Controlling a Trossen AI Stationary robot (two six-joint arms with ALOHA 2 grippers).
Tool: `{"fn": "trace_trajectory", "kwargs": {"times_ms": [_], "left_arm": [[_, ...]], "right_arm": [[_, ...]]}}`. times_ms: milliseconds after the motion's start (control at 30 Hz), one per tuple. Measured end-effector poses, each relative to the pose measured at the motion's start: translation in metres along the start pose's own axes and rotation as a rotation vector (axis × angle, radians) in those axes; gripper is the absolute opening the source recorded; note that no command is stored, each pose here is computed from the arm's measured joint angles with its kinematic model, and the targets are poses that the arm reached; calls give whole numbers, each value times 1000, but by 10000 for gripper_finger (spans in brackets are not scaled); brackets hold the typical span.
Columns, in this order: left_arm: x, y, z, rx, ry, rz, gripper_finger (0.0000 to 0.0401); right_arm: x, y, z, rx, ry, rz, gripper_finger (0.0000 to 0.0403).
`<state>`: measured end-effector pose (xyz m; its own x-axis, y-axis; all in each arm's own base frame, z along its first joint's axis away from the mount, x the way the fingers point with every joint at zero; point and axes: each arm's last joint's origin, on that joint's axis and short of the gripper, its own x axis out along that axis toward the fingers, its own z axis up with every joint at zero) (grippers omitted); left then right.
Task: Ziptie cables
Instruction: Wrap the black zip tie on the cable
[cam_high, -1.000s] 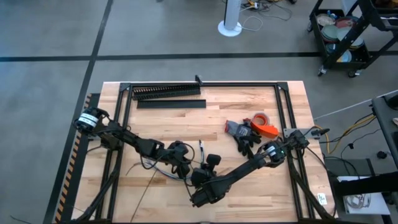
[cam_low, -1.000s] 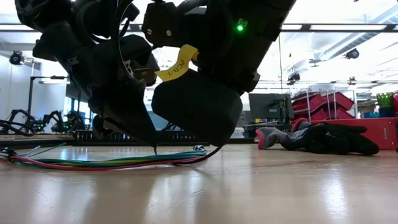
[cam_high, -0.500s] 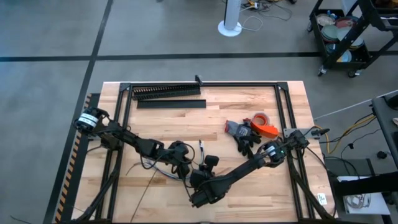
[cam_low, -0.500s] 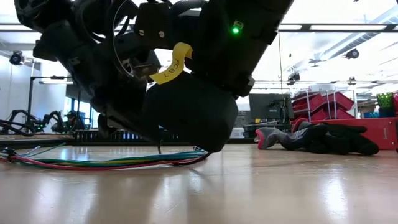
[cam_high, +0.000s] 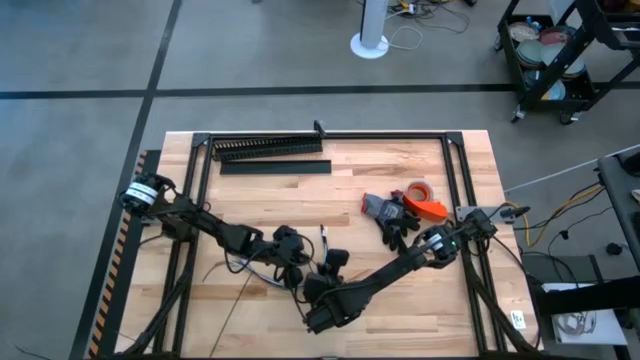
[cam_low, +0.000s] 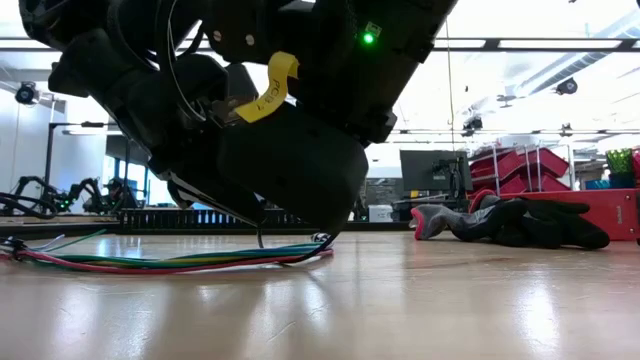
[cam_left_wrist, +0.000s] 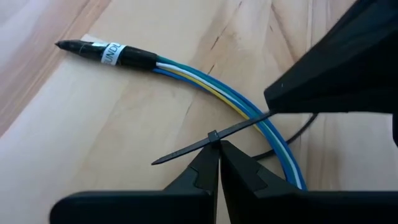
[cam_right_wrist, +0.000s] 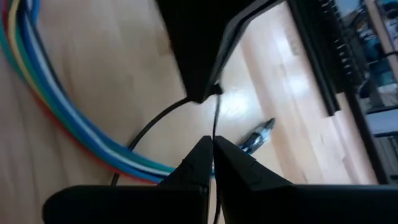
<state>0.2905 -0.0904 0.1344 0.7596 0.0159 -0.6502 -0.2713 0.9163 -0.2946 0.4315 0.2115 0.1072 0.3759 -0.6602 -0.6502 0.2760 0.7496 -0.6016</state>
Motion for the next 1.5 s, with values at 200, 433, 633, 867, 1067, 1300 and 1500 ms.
{"fn": "trace_trajectory", "kwargs": {"times_ms": [200,433,633,867,1067,1300,1500], "left_arm": [[0,0,0,8,5,-7,0],[0,-1,-1,22,5,-8,0],[-1,-2,0,102,-10,-12,0],[-1,-4,0,128,-25,-16,0],[-1,-5,-1,149,-26,-10,0],[-1,-6,-1,157,-34,-10,0],[-2,-7,-1,153,-42,-16,0]], "right_arm": [[1,-7,6,16,-2,-4,0],[7,-7,7,-8,19,24,0],[4,-5,7,-7,9,28,0],[14,-11,14,9,7,31,0],[22,-16,18,-4,12,27,0],[32,-23,21,-7,45,50,0],[25,-23,22,-7,36,58,2]]}}
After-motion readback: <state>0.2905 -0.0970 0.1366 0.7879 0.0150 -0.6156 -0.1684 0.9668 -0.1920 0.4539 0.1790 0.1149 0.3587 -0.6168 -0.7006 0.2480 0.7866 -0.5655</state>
